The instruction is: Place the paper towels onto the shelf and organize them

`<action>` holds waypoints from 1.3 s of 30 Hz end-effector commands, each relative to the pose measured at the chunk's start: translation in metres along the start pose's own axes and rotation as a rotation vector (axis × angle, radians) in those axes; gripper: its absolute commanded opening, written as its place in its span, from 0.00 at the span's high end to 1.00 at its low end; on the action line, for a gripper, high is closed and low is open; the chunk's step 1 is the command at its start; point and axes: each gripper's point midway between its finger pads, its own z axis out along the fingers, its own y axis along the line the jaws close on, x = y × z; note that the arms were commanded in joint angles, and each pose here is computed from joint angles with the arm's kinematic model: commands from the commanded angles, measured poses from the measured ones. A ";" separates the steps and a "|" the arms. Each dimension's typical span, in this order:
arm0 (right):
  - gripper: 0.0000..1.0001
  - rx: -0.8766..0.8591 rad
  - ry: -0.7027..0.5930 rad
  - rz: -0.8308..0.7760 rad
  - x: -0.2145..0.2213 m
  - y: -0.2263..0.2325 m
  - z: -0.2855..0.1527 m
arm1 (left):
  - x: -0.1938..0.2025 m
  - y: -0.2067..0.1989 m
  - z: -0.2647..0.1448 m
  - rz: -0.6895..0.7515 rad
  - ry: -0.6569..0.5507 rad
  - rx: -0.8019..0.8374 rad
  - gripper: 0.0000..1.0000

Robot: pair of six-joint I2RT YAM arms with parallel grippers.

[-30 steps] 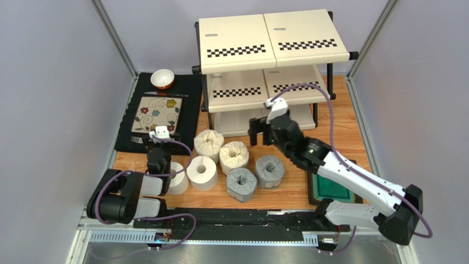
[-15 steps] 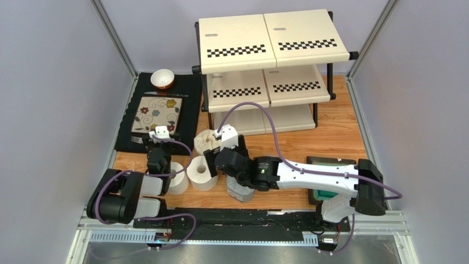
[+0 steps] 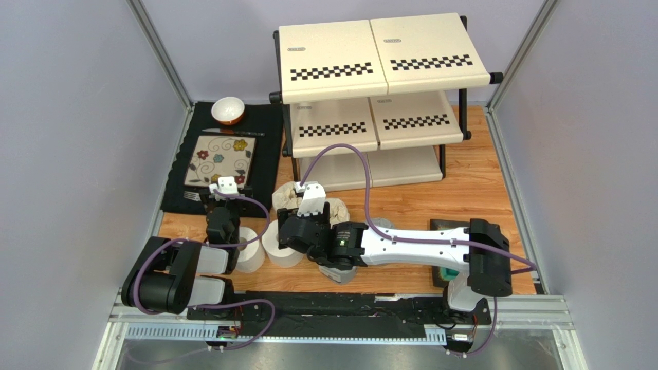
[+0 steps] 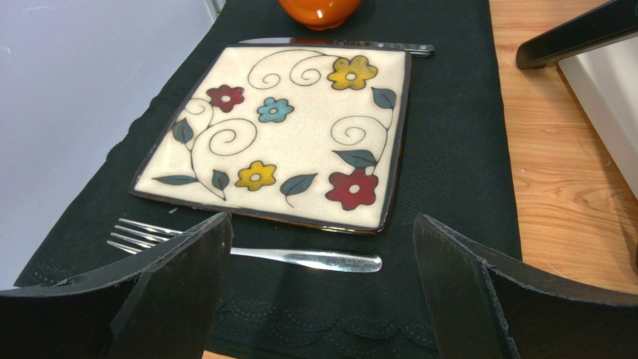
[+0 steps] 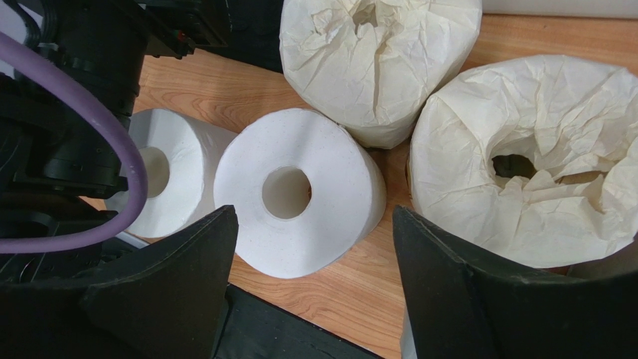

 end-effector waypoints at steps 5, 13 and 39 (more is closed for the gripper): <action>0.31 0.070 -0.015 0.098 0.004 -0.001 0.010 | 0.080 0.014 -0.069 0.060 0.204 0.026 0.01; 0.31 0.102 0.034 0.082 0.031 0.000 0.032 | 0.080 0.015 -0.069 0.060 0.204 0.025 0.01; 0.44 0.145 0.086 0.097 0.045 -0.012 0.059 | 0.081 0.015 -0.070 0.061 0.207 0.025 0.01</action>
